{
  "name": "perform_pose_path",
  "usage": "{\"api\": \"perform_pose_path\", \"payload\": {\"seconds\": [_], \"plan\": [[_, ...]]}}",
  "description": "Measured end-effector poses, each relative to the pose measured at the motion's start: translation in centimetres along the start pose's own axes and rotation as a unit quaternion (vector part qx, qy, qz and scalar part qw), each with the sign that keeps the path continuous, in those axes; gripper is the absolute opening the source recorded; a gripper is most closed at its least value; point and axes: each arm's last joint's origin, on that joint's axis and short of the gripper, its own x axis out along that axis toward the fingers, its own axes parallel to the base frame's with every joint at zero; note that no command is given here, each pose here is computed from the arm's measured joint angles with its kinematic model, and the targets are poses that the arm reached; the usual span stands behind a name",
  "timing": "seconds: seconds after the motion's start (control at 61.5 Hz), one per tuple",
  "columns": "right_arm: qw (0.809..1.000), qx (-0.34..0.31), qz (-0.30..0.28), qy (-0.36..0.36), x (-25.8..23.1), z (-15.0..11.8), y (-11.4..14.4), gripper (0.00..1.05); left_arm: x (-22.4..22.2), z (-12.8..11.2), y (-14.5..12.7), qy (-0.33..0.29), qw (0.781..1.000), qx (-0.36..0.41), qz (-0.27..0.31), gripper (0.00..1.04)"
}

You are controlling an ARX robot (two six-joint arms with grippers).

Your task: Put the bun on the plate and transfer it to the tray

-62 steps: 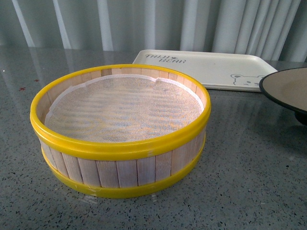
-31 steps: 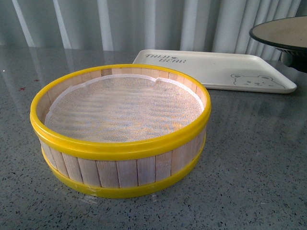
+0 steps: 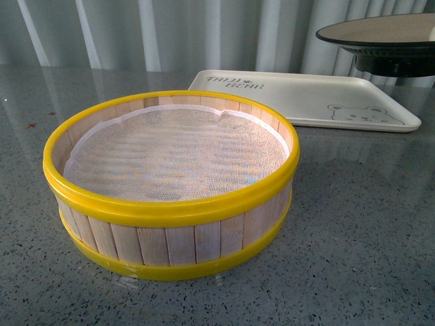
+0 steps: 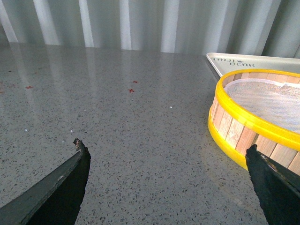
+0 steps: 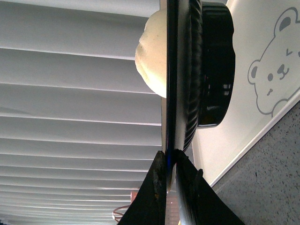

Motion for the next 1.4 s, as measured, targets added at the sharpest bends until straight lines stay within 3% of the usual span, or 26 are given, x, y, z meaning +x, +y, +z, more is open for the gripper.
{"api": "perform_pose_path", "payload": {"seconds": [0.666, 1.397], "plan": [[0.998, 0.031, -0.033, 0.037, 7.0, 0.7, -1.8, 0.02, 0.0, 0.0, 0.0, 0.000, 1.000, 0.000, 0.000, 0.98], [0.992, 0.051, -0.104, 0.055, 9.6, 1.2, -3.7, 0.02, 0.0, 0.0, 0.0, 0.000, 1.000, 0.000, 0.000, 0.98]]}}
